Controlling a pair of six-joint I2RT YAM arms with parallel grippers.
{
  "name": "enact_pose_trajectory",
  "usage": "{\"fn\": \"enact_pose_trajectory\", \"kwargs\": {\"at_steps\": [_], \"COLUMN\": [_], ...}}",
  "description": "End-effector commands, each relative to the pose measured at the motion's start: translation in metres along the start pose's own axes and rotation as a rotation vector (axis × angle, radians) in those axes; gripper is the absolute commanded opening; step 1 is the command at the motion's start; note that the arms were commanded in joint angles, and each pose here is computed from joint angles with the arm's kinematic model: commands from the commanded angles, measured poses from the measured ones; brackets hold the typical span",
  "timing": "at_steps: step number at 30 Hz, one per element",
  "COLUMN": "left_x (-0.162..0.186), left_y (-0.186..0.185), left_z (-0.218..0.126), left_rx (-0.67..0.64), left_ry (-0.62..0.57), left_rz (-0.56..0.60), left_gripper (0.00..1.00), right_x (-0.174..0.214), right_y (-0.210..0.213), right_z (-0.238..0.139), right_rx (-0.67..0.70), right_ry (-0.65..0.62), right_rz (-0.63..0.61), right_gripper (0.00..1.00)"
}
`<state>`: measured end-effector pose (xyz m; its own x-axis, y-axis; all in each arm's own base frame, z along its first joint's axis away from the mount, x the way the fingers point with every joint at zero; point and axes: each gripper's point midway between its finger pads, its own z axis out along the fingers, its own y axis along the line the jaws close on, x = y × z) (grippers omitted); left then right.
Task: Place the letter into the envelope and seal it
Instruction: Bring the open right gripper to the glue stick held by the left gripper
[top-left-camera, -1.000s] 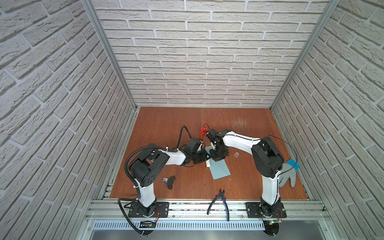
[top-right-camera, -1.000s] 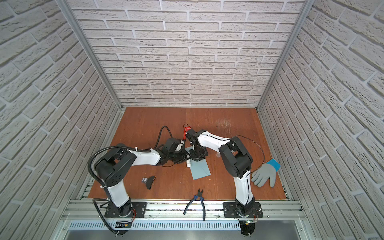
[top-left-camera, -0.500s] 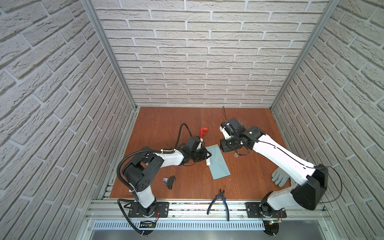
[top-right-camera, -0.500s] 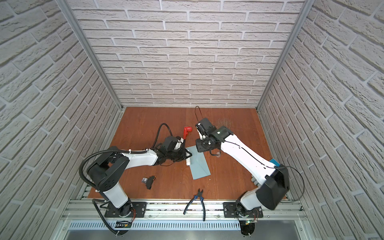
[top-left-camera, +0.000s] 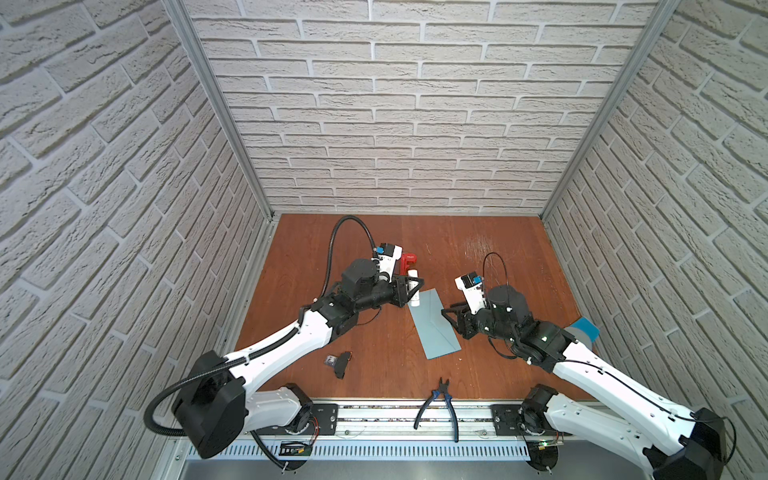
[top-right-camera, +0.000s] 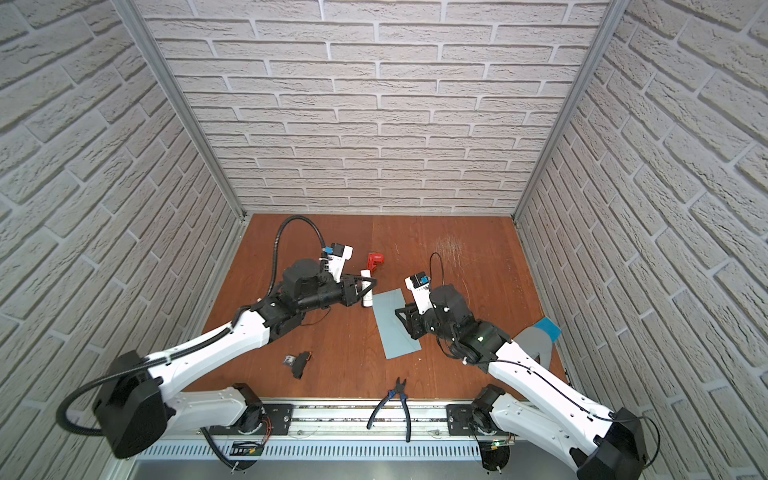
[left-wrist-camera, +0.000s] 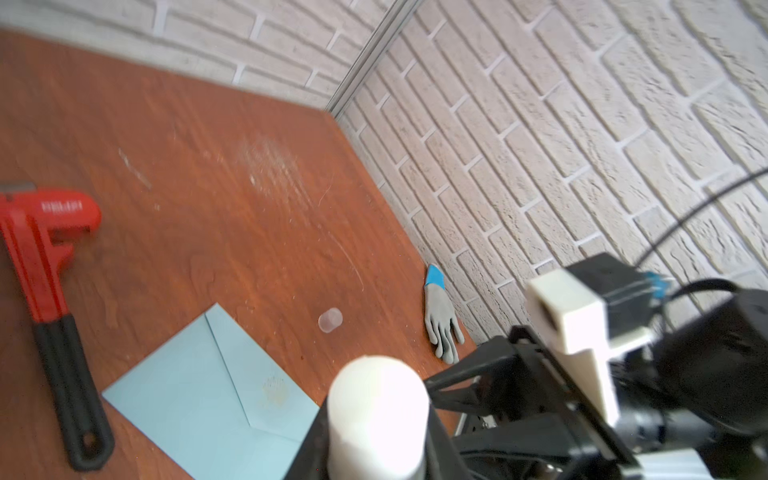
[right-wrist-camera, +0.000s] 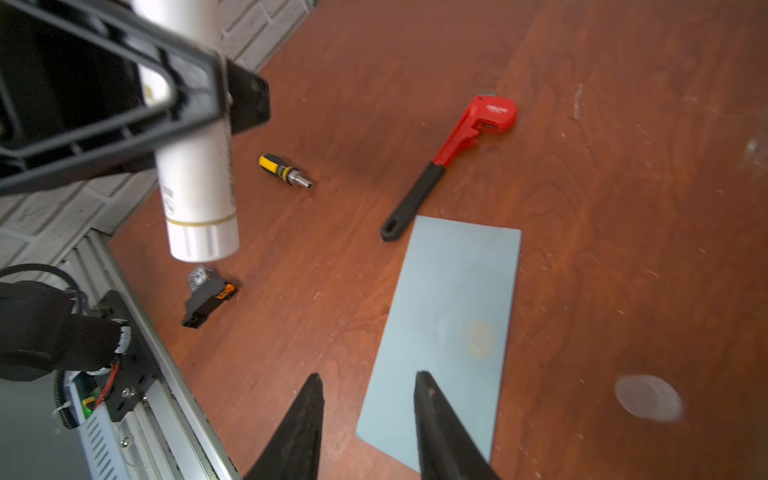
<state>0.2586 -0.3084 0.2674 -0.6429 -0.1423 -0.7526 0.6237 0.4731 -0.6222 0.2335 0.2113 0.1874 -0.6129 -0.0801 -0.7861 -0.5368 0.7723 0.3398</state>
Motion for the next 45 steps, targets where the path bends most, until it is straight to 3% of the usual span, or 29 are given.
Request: {"fn": "enact_pose_trajectory", "kwargs": {"at_steps": [1,8,13,20,37,45], "left_x": [-0.011,-0.02,-0.028,-0.032,-0.025,-0.017], "left_y": [-0.008,-0.029,-0.029,-0.028,-0.04,-0.056], "left_z": [-0.017,-0.043,-0.056,-0.062,-0.054,-0.051], "left_rx": [0.027,0.123,0.126,0.117,0.171,0.268], "left_ry": [-0.079,-0.235,-0.354,-0.429,-0.412,-0.324], "left_rz": [0.176,0.317,0.335,0.33,0.314,0.32], "left_gripper": [0.01,0.01,0.01,0.01,0.0,0.0], "right_x": [-0.04,-0.04,-0.04,-0.045,-0.052,-0.055], "right_y": [0.048,0.089,0.103,0.105,0.11,0.111], "right_z": [-0.006,-0.005,0.001,0.012,0.028,0.02], "right_rx": [-0.235,-0.371,-0.349,-0.281,-0.243,-0.256], "right_ry": [-0.236,-0.395,-0.451,-0.501,-0.523,-0.54], "right_rz": [-0.077,-0.182,-0.242,-0.267,-0.278,-0.277], "right_gripper": [0.4,0.48,0.52,0.54,0.52,0.49]}}
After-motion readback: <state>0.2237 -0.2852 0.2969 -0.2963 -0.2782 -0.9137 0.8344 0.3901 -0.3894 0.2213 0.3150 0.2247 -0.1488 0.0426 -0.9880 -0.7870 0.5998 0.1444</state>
